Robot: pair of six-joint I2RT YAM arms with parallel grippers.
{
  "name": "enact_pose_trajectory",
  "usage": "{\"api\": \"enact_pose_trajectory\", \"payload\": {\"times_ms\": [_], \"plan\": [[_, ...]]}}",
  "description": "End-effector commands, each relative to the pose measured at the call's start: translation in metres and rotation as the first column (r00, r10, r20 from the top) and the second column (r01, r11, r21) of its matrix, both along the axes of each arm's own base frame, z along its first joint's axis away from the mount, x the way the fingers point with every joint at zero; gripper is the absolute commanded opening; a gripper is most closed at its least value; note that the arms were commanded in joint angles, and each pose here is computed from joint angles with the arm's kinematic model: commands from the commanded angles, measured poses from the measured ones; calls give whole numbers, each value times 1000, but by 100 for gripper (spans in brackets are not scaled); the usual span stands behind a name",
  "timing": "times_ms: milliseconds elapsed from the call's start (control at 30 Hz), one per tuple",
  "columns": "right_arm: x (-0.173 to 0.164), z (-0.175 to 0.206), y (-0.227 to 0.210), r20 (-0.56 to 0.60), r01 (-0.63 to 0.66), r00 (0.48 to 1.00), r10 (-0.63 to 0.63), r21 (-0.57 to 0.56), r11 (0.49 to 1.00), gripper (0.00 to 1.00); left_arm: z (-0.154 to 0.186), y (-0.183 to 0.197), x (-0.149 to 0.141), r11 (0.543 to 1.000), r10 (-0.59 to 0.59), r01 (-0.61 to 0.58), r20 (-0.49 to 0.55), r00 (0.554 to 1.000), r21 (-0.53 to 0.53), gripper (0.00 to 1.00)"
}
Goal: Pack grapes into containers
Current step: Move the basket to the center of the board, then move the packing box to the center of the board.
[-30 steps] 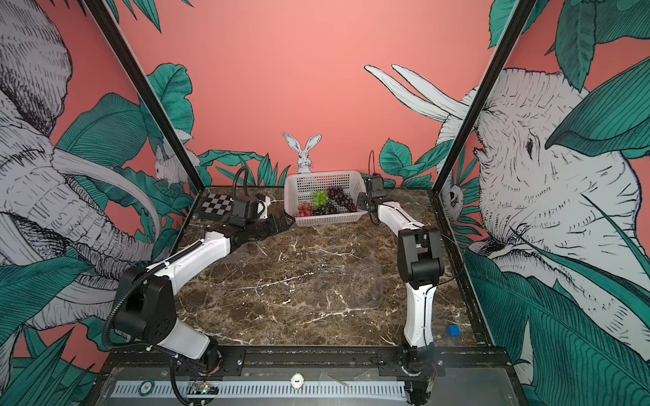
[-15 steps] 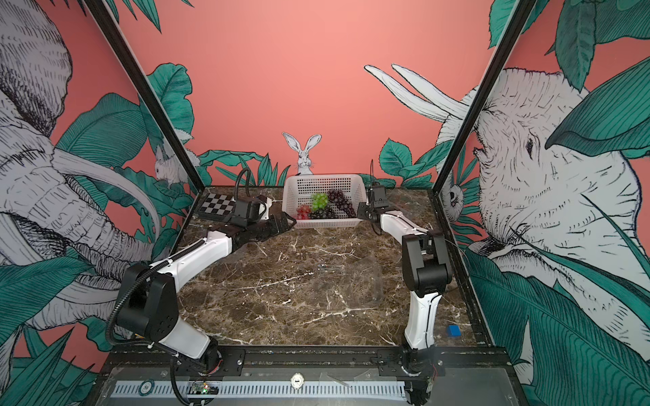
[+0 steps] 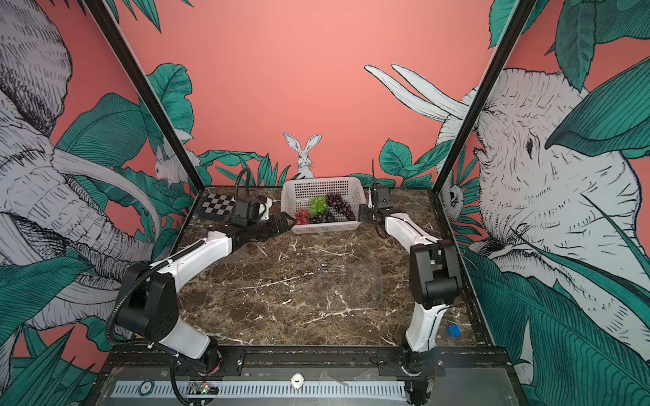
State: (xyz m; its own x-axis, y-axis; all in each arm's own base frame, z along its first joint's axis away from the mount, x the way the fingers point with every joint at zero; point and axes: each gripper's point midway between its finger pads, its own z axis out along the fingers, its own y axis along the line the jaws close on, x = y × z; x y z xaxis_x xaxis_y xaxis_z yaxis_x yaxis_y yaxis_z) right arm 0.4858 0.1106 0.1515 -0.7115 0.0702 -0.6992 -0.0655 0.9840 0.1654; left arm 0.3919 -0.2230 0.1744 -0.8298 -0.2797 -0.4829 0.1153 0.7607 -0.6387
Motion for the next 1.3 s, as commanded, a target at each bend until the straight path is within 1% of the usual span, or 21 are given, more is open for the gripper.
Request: {"api": "enact_pose_trajectory", "payload": {"times_ms": [0,67,167,300,400,567,733,833,933,1100,1167,1267], "plan": [[-40,21,-8,-21,31,999,-31,18,999,65,16,2,-2,1000,2,-1,29,1000,-21,100],[-64,20,-14,-48,44,998,-43,19,999,66,14,1,-2,1000,3,-2,23,1000,-30,99],[-99,9,-27,-110,66,992,-67,-14,998,66,13,-4,0,998,-6,7,16,1000,-60,100],[-142,2,-33,-170,58,984,-61,-20,998,64,13,-11,2,996,-19,20,12,1000,-86,100],[-168,1,-33,-200,40,979,-45,-28,999,62,13,-14,2,995,-25,26,10,1000,-96,99],[-200,-21,-25,-270,1,963,-8,-24,1000,57,7,-17,-1,994,-31,31,-5,999,-101,100],[-207,-46,-12,-313,-12,950,18,21,1000,52,1,-20,-5,993,-37,35,-22,999,-111,99],[-206,-53,-7,-323,-18,946,24,22,1000,49,2,-18,-7,994,-35,33,-20,999,-103,99],[-202,-60,-4,-324,-8,946,18,31,999,42,1,-15,-9,995,-33,31,-18,999,-94,100],[-178,-67,24,-297,15,954,39,176,984,29,-2,-14,-11,995,-28,26,-24,999,-93,99],[-163,-67,33,-282,34,959,28,212,977,24,0,-14,-11,995,-28,26,-21,999,-93,100],[-142,-66,49,-256,48,966,23,270,962,22,5,-11,-13,996,-26,25,-11,1000,-81,99]]}}
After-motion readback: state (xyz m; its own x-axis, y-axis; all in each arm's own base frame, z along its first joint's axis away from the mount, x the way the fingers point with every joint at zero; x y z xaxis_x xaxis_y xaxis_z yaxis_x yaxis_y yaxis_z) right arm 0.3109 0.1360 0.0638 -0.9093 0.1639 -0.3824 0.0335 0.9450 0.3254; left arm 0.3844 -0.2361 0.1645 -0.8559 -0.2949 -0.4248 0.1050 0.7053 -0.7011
